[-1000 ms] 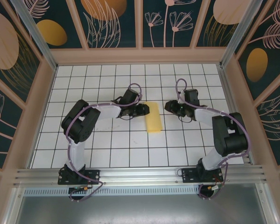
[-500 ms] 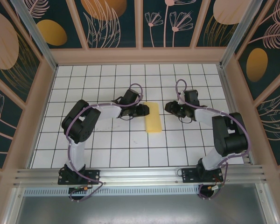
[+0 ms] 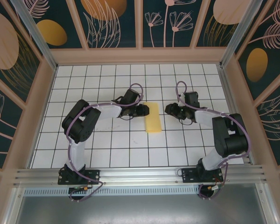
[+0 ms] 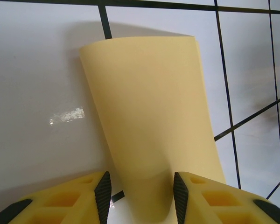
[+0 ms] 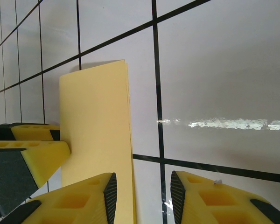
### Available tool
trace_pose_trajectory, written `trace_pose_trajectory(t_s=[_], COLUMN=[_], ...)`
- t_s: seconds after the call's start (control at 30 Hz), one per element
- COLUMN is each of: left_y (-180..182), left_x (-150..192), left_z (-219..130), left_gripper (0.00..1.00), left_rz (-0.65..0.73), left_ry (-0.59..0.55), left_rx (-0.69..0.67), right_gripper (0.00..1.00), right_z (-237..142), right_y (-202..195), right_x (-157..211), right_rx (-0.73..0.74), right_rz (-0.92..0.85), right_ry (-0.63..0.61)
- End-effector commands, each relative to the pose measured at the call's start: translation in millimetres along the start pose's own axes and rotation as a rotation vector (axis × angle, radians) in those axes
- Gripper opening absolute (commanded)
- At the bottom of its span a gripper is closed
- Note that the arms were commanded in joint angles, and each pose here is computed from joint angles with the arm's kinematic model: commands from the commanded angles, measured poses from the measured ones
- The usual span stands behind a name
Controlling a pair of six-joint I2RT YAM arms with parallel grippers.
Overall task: Fold a paper plane with a square sheet of paper (fold left side to right side)
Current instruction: First fold in half a square sheet of paper at the center of the table.
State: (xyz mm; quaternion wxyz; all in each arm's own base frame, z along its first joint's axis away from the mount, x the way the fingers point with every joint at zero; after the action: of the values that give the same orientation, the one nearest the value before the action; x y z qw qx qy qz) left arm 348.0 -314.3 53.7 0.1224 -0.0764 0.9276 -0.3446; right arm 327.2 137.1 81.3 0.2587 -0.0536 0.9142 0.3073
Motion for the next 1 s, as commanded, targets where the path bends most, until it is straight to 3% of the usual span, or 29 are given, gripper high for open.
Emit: trace_pose_trajectory(t_s=[0.0, 0.6, 0.97], left_y=[28.8, 31.8, 34.1], left_x=[16.2, 17.8, 19.5], left_z=[15.7, 17.0, 17.2], left_gripper=[0.44, 0.44, 0.43], left_rz=[-0.001, 0.009, 0.008], left_ry=[0.063, 0.069, 0.074], left_rx=[-0.102, -0.118, -0.121], right_gripper=[0.39, 0.39, 0.34], right_z=[-5.3, -1.9, 12.0], right_y=[6.4, 16.6, 31.6], right_x=[0.8, 3.1, 7.8], right_rx=[-0.024, -0.047, -0.093], right_rz=[-0.024, -0.035, -0.04], right_ry=[-0.004, 0.014, 0.043])
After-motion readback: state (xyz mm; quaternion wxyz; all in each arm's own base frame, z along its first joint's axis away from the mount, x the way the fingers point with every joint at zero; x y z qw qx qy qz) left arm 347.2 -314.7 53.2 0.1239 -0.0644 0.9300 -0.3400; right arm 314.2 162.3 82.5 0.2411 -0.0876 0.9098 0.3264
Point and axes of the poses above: each hand's point on the last joint's axis, 136 mm out from that joint toward the fingers, its own z axis out along the fingers, its own y axis along the line the jaws close on, x = y × z, the point moved 4 cm from there along -z, back along the fingers, and after that the axes turned 15 degrees about -z, right-handed, at the moved point
